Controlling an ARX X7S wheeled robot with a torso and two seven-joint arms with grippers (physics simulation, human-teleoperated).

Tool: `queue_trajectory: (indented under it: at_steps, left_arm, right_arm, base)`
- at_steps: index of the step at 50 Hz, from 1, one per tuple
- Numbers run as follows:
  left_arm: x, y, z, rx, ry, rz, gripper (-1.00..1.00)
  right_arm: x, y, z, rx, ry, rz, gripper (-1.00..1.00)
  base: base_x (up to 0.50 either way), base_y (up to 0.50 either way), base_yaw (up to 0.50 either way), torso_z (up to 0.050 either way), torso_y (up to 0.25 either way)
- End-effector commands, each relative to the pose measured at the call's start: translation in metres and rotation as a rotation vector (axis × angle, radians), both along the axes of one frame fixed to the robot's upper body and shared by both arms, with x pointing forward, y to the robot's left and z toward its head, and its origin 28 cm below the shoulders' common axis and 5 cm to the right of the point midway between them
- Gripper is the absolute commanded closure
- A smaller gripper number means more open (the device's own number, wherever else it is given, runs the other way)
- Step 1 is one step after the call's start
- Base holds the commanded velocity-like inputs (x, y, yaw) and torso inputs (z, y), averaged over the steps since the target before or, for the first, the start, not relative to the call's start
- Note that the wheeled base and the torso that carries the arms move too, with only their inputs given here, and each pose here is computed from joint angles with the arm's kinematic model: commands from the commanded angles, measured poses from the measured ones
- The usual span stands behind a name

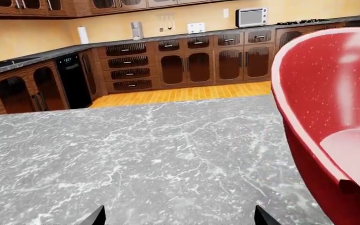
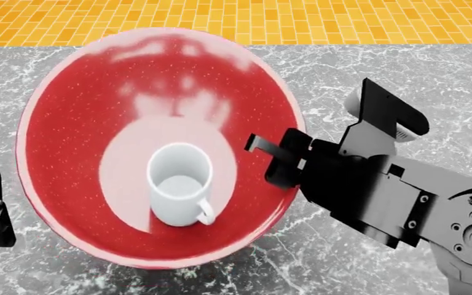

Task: Place the cup inside the bowl on the dining table and move the bowl to any counter.

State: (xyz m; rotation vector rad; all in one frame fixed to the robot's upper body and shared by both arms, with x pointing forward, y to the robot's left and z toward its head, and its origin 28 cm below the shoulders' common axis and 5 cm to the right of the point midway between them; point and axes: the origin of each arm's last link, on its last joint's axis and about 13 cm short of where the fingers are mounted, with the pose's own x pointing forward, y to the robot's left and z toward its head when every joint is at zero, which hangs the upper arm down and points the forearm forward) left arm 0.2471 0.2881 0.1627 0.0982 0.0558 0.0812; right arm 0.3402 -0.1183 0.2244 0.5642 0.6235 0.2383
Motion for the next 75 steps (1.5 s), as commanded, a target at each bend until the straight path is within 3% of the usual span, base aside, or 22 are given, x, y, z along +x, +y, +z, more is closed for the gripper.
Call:
queue_trajectory:
  at_steps: [1, 8, 20, 44, 75]
  left_arm:
    - [0.001, -0.001, -0.002, 0.000, -0.005, -0.003, -1.00]
    - [0.003, -0.005, 0.002, 0.004, -0.016, -0.009, -1.00]
    - [0.005, -0.003, 0.003, 0.011, -0.021, -0.006, -1.00]
    - [0.004, -0.003, 0.004, 0.013, -0.018, -0.012, -1.00]
    - [0.004, -0.005, 0.005, 0.013, -0.019, -0.015, -1.00]
  right_arm:
    - [-0.006, -0.009, 0.017, 0.028, -0.121, -0.027, 1.00]
    - [-0.015, -0.017, 0.025, 0.051, -0.160, -0.041, 1.00]
    - [-0.023, -0.032, 0.017, 0.005, -0.252, -0.072, 1.00]
    - [-0.024, -0.033, 0.014, -0.003, -0.201, -0.067, 1.00]
    - [-0.028, -0.036, 0.011, 0.033, -0.208, -0.089, 1.00]
  base:
    - [0.00, 0.00, 0.00, 0.000, 0.000]
    - [0.00, 0.00, 0.00, 0.000, 0.000]
    - [0.00, 0.00, 0.00, 0.000, 0.000]
    - [-0.18, 0.02, 0.00, 0.000, 0.000]
    - [-0.22, -0.44, 0.00, 0.000, 0.000]
